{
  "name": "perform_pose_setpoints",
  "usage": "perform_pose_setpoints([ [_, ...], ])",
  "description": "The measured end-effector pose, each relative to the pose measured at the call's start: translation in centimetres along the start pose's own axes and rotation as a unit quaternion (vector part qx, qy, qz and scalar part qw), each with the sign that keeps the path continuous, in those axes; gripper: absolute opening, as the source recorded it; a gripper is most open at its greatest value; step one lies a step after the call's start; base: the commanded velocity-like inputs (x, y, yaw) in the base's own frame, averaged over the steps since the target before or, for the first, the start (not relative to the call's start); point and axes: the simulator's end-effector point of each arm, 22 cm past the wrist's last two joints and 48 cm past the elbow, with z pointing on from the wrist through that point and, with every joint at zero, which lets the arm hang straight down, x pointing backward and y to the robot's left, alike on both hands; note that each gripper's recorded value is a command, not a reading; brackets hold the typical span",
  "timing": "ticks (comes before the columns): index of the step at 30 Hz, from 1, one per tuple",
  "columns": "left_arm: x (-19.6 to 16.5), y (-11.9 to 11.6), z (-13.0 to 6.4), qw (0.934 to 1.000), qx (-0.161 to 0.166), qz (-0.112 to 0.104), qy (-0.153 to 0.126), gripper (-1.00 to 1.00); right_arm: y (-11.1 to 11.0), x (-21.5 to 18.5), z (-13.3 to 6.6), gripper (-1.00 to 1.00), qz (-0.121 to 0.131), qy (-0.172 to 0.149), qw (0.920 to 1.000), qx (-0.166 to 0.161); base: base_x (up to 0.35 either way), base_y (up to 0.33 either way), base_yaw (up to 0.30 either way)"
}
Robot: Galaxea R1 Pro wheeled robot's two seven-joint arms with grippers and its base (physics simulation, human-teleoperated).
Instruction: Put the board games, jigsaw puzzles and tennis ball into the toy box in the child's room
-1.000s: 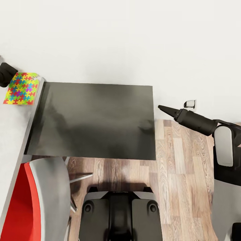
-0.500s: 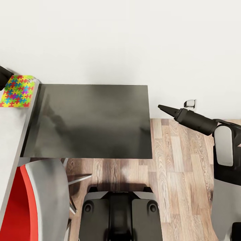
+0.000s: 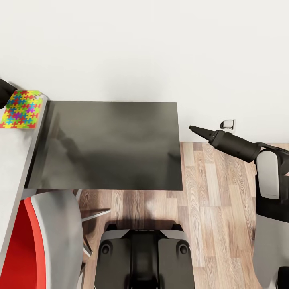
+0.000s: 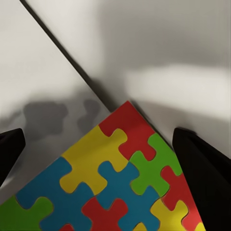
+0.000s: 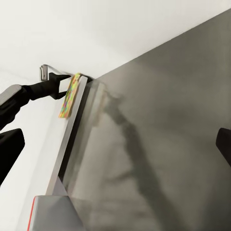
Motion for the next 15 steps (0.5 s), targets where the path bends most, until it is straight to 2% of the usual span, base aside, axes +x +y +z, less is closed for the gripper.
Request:
perform_pose_setpoints([
  [5, 0.0, 0.0, 0.0, 1.0000, 0.000, 0.000, 0.000, 1.00, 0.1, 0.0, 0.1, 1.00, 0.000, 0.000, 1.0000, -0.001, 0.000, 0.000, 0.007],
  [8, 0.3, -0.6, 0.0, 1.0000, 0.005, 0.004, 0.001, 1.00, 0.1, 0.1, 0.2, 1.00, 0.001, 0.000, 1.0000, -0.002, 0.000, 0.000, 0.108],
  [14, 2.2, -5.0, -0.1, 0.9993, 0.035, 0.013, 0.006, 1.00, 0.0, 0.1, 0.3, 1.00, 0.002, 0.000, 1.0000, 0.001, 0.000, 0.000, 0.210],
  [15, 2.4, -5.6, -0.1, 0.9990, 0.044, 0.002, 0.008, 1.00, -0.2, 0.1, 0.3, 1.00, 0.002, 0.000, 1.0000, 0.004, 0.000, 0.000, 0.253],
])
